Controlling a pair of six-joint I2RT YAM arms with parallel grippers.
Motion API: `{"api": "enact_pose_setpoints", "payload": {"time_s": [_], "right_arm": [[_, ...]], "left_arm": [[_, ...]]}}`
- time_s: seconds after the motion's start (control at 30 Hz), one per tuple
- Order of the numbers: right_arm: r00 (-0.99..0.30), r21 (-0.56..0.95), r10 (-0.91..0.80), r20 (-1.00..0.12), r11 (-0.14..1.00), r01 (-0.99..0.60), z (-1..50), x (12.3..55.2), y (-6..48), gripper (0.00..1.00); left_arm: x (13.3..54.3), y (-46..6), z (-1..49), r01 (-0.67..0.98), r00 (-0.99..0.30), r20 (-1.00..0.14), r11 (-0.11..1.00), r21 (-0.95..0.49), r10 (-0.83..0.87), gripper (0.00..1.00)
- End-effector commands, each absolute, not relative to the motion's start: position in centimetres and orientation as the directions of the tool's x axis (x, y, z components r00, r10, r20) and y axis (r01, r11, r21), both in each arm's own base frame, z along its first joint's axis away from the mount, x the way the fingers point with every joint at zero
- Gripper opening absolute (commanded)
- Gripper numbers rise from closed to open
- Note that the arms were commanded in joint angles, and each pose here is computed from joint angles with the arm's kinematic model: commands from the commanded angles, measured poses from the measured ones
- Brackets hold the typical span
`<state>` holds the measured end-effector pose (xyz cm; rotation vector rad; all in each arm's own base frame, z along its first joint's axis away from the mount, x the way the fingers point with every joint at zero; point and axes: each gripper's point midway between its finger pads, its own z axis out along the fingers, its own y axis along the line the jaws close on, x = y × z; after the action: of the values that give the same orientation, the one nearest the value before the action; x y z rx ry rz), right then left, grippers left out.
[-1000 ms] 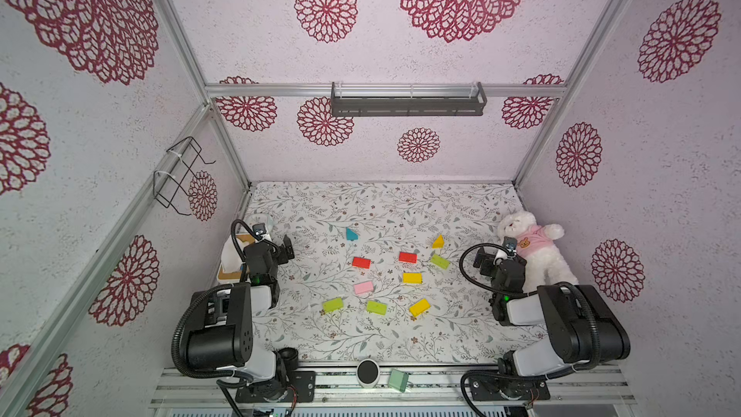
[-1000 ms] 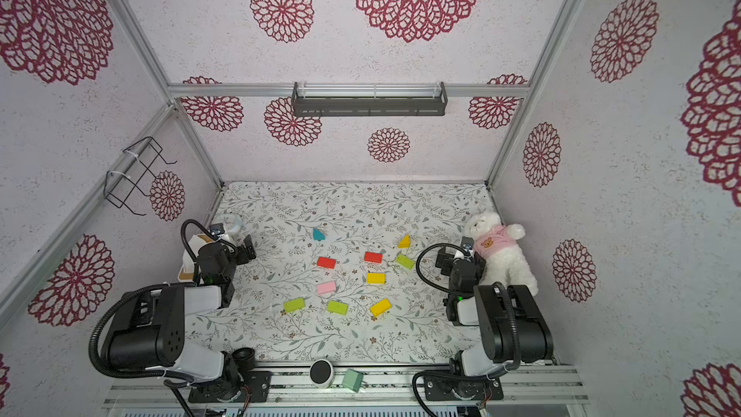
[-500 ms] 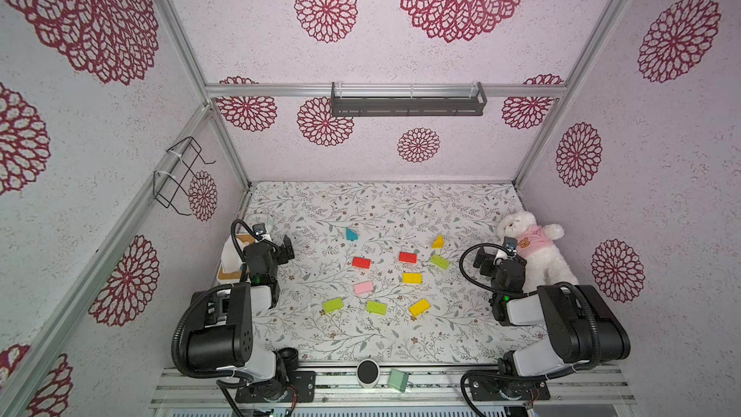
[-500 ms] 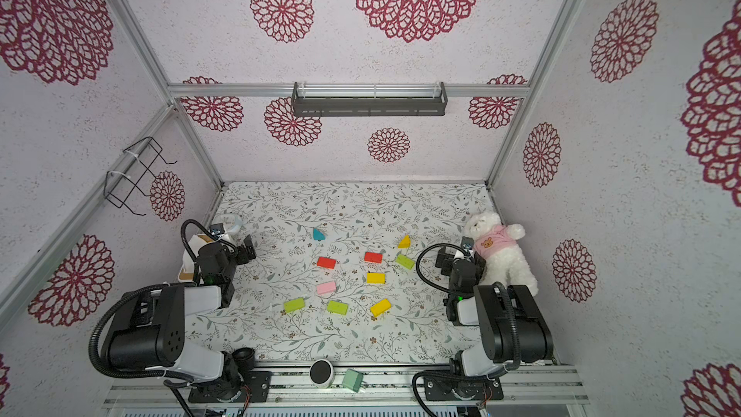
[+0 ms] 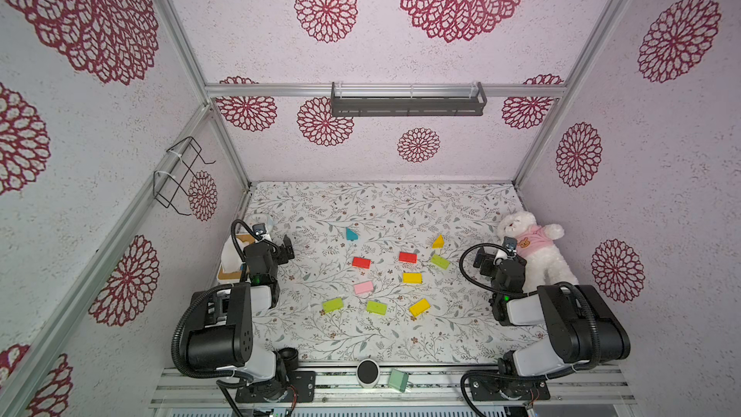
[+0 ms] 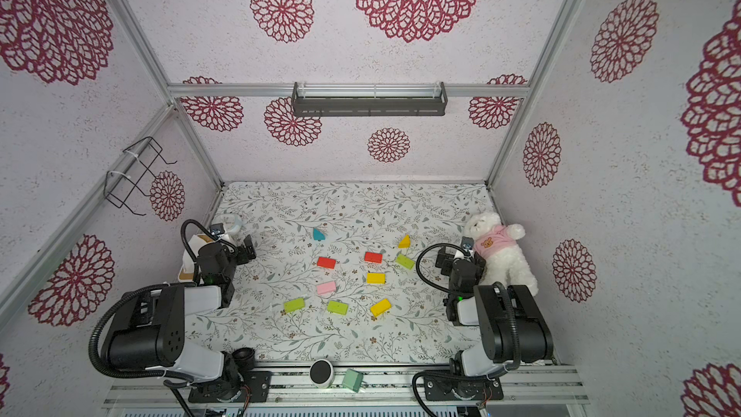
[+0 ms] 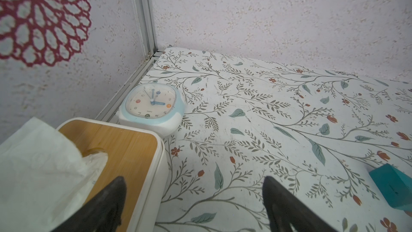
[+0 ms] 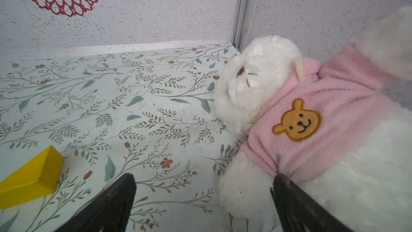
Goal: Assemble a carrot with building blocks
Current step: Move the building block to the center of the board.
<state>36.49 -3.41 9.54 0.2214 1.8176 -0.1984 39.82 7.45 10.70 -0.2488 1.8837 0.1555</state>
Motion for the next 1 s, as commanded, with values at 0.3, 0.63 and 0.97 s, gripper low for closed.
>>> {"api": "enact_pose_setpoints", "payload": {"time_s": [0.3,0.63,0.97], "right_arm": [[-0.206,-0.041,0.018,-0.978,0.960,0.277,15.2,37.2,-3.3,0.97],[-0.413,0.011,0.068,-0.908,0.990,0.138,18.7,35.4,3.7,0.91],[-0.506,0.115,0.091,-0.858,0.993,-0.017,17.5,33.7,9.5,0.90]], "left_arm": [[40.3,8.2,16.4,-0.338,-0.296,-0.944,0.940,-0.041,-0.148,0.86],[39.6,-5.3,19.3,-0.171,-0.528,-0.820,0.974,-0.151,-0.220,0.81],[35.9,-16.6,14.0,0.054,-0.731,-0.682,0.994,-0.093,-0.024,0.74]]}}
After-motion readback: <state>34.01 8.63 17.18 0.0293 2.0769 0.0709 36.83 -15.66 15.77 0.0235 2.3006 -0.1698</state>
